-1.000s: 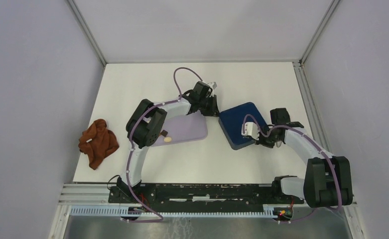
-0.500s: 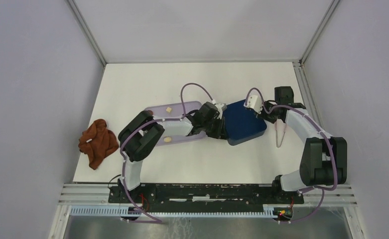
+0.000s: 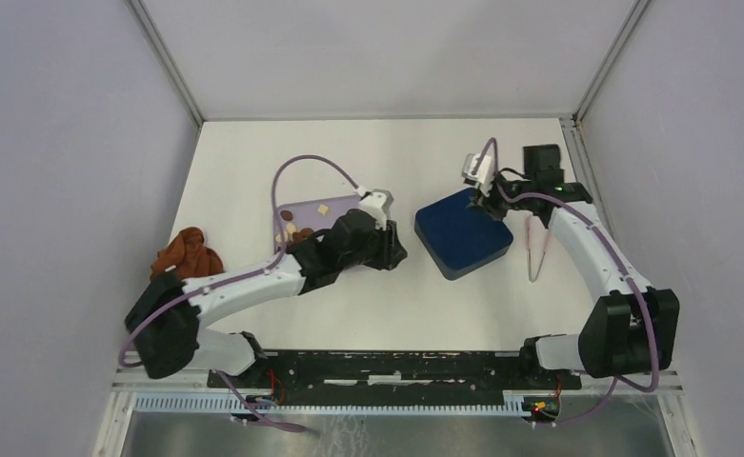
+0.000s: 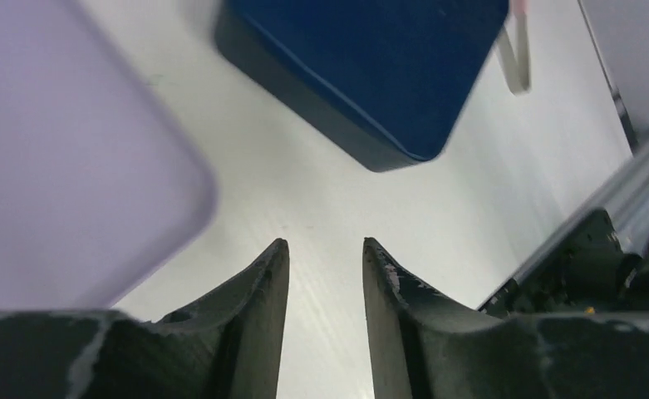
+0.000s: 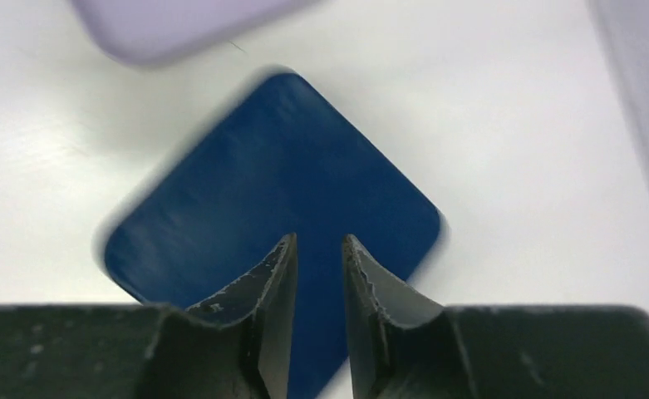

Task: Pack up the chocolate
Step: Adjust the packing box at the center of the board, then reset both arms

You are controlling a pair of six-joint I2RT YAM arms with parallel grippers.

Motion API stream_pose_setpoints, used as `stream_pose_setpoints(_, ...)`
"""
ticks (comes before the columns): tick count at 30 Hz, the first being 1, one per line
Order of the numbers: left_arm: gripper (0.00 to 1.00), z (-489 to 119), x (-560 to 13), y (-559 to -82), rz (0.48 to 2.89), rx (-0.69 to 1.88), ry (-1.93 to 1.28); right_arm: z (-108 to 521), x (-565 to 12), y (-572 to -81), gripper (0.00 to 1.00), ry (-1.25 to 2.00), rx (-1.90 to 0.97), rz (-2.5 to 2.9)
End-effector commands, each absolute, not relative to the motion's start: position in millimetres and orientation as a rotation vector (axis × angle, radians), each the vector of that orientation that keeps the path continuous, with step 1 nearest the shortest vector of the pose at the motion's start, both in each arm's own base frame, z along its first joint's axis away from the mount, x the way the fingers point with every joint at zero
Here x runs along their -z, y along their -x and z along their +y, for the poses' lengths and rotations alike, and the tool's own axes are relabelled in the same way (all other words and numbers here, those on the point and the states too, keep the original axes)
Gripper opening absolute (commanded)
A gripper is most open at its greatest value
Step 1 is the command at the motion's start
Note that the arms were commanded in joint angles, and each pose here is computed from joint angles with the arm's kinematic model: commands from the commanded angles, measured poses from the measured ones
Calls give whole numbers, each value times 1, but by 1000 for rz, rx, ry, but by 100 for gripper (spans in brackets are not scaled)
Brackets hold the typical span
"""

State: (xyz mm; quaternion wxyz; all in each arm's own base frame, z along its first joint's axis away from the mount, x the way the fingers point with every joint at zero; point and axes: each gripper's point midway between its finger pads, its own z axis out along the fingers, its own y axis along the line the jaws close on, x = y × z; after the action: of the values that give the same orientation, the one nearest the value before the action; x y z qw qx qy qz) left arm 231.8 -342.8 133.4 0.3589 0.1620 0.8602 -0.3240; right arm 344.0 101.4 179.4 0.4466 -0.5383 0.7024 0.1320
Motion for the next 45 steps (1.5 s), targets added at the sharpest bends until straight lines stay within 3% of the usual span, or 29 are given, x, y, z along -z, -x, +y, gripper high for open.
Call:
stream_pose_setpoints(1, 51, -249, -148, -256, 2180, 459, -131, 175, -163, -324, 27, 1302, -597, 1867)
stream_pose_setpoints(6, 66, -211, -169, -244, 2115, 459, -50, 191, -141, -354, 14, 1304, -494, 2052)
stream_pose_setpoints(13, 77, -194, -182, -225, 2064, 546, 10, 193, -71, -359, 11, 1399, -412, 2291)
stream_pose_setpoints(17, 89, -192, -204, -216, 2012, 623, 0, 188, -89, -365, 14, 1398, -369, 2246)
stream_pose_setpoints(19, 97, -192, -224, -212, 1961, 678, -1, 183, -132, -380, 21, 1357, -314, 2140)
stream_pose_setpoints(20, 99, -191, -238, -210, 1926, 706, 0, 179, -161, -387, 31, 1335, -272, 2069)
stream_pose_setpoints(24, 100, -186, -307, -202, 1779, 800, -6, 150, -261, -395, 91, 1230, -132, 1815)
stream_pose_setpoints(25, 100, -184, -324, -200, 1751, 814, -9, 141, -289, -396, 97, 1142, -112, 1758)
stream_pose_setpoints(29, 100, -177, -380, -192, 1688, 842, -32, 92, -370, -381, 98, 736, -34, 1626)
stream_pose_setpoints(36, 100, -156, -464, -181, 1586, 854, -5, 90, -451, -320, 98, 664, -69, 1467)
stream_pose_setpoints(40, 100, -144, -489, -180, 1557, 820, 13, 72, -500, -304, 98, 379, -123, 1454)
stream_pose_setpoints(45, 100, -134, -502, -177, 1522, 819, 42, 73, -528, -282, 98, 428, -117, 1397)
